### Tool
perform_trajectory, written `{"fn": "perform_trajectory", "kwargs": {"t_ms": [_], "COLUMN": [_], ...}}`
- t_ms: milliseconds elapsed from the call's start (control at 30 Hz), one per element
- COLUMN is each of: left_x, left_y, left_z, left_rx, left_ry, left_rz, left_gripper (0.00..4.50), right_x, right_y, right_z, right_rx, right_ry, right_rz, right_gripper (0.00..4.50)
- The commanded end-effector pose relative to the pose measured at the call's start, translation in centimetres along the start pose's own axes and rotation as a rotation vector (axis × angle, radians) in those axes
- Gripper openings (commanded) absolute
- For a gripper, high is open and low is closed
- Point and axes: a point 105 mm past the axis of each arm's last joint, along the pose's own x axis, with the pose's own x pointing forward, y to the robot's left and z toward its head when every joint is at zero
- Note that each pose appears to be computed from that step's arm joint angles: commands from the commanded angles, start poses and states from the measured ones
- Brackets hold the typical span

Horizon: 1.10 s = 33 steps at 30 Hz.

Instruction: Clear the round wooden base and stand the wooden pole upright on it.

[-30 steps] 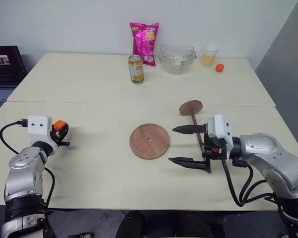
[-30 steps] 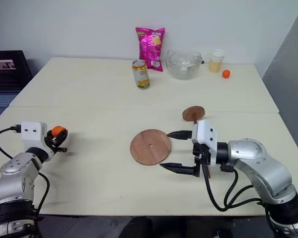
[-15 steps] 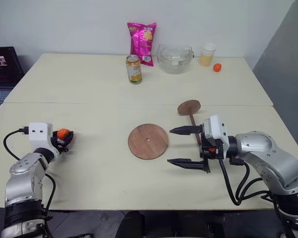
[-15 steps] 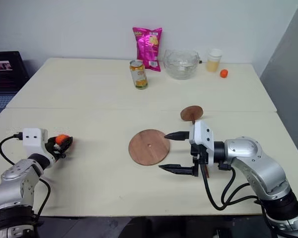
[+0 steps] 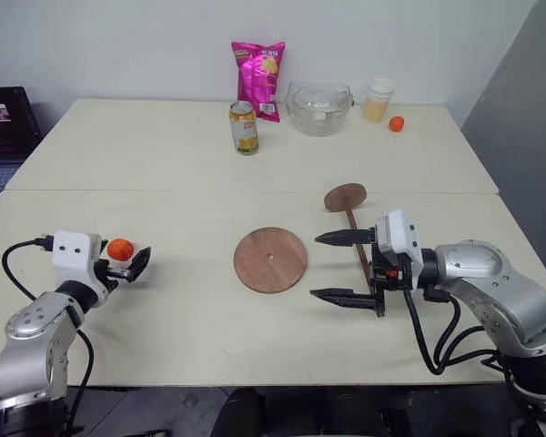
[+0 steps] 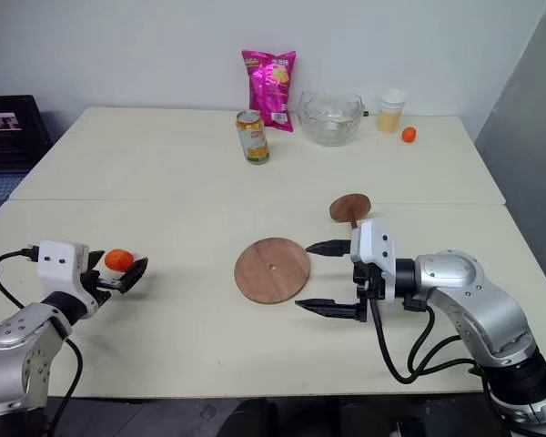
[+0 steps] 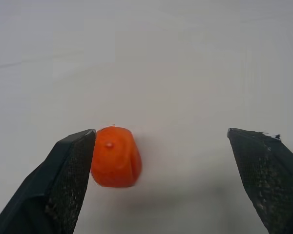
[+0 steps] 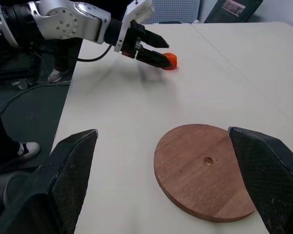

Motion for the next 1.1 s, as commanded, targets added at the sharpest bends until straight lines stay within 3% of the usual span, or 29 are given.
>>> {"fn": "perform_trajectory", "kwargs": {"t_ms": [33, 200, 367, 600, 1100], "left_x": [-2.2, -3.7, -4.3, -4.2, -3.9], "left_y": [-2.3, -8.3, -11.6, -14.0, -17.1], "left_z": [5.0, 6.4, 6.9, 7.1, 6.4], "left_rx": [0.229, 0.320, 0.347, 0.371, 0.418], "left_ry": [-0.100, -0.056, -0.041, -0.069, -0.146], "left_rz": [-0.220, -0.612, -0.796, -0.878, -0.970], "left_gripper": [4.49, 4.49, 4.49, 4.49, 4.49], "right_x": [-2.0, -3.4, -3.4, -4.1, -2.5], "right_y": [-1.9, -3.9, -5.8, -8.2, -11.2], "right_z": [0.9, -0.7, -2.7, -4.4, -6.6], "right_rx": [-0.038, 0.014, 0.135, 0.297, 0.618], "right_ry": [-0.011, 0.089, 0.205, 0.372, 0.730], "right_rz": [-0.117, -0.237, -0.364, -0.561, -0.607], "right_gripper": [4.50, 4.50, 4.50, 4.50, 4.50]}}
